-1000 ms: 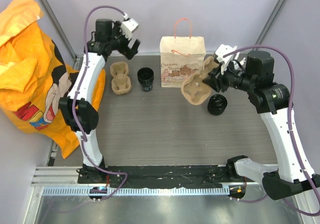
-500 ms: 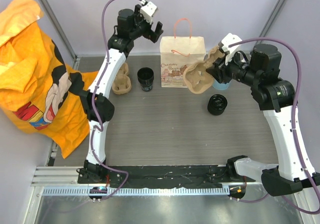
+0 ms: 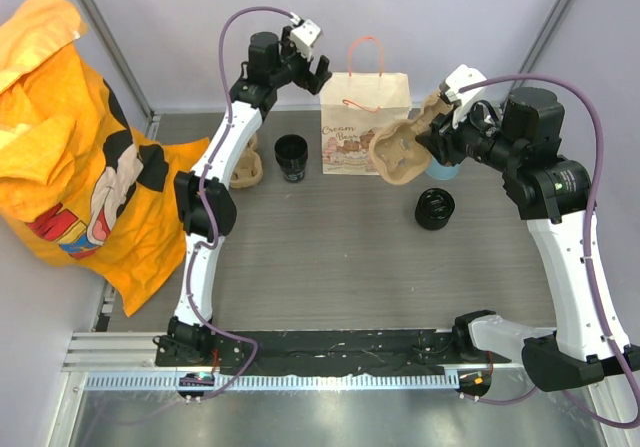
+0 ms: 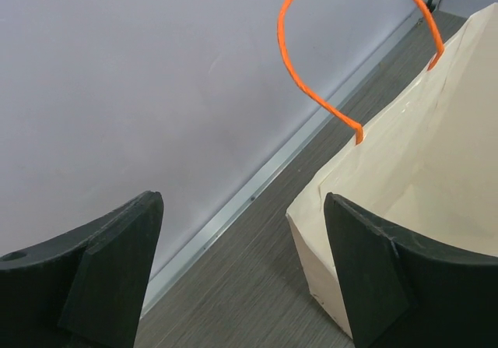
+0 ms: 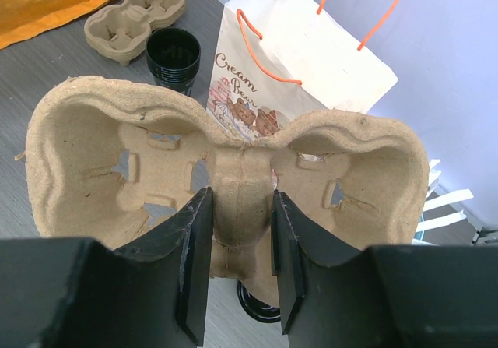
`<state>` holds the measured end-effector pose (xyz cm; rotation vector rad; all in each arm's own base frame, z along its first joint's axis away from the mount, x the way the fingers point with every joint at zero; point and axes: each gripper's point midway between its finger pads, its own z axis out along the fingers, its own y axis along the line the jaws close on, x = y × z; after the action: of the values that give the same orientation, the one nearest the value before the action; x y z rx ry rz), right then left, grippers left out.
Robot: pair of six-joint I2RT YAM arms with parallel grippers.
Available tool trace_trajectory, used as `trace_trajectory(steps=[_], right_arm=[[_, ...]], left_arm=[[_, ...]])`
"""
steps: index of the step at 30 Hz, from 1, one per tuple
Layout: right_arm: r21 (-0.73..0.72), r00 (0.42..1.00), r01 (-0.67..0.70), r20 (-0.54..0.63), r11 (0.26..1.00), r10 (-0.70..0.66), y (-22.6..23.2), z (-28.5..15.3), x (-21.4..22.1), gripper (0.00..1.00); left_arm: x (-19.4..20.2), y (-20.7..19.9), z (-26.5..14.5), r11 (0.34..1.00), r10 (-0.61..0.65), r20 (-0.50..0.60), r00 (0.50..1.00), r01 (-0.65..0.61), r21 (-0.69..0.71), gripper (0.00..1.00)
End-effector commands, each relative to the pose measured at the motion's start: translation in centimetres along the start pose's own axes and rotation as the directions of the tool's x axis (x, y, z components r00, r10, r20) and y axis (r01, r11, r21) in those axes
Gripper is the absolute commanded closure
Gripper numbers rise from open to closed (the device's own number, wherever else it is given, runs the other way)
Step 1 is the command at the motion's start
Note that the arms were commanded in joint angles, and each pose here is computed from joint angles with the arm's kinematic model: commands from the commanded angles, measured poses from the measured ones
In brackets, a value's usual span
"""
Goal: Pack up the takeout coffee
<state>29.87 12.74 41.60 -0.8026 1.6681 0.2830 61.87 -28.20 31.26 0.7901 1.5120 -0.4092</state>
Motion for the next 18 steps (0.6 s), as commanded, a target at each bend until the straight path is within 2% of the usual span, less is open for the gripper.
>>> trace_trajectory(steps=[1,3,7,12,18], right_arm=[[0.029,1.0,0.003,0.025,1.0,-0.003,-0.7,-0.1,-0.7,0.64],[0.028,1.0,0.001,0.023,1.0,-0.002,-0.6,-0.2,-0.6,0.64],[0.022,1.0,0.003,0.026,1.0,-0.003,-0.4,-0.3,-0.7,0.64],[0.02,1.0,0.006,0.024,1.0,-0.007,-0.3,-0.5,-0.7,0.64],[0.014,1.0,0.001,0.026,1.0,-0.002,-0.2,-0.5,-0.7,0.65]], left_arm=[[-3.5,-0.3,-0.4,0.999,0.025,0.101,0.995,-0.028,0.027,0.15],[-3.4,-0.8,-0.4,0.999,0.023,0.095,0.995,-0.027,0.037,0.22],[-2.6,-2.4,-0.2,0.996,0.046,0.055,0.997,-0.05,0.071,0.26],[-1.1,-4.2,-0.3,0.993,0.08,-0.022,0.997,-0.078,0.092,0.36],[-1.0,-4.3,-0.7,0.994,0.103,-0.069,0.992,-0.099,0.05,0.49]])
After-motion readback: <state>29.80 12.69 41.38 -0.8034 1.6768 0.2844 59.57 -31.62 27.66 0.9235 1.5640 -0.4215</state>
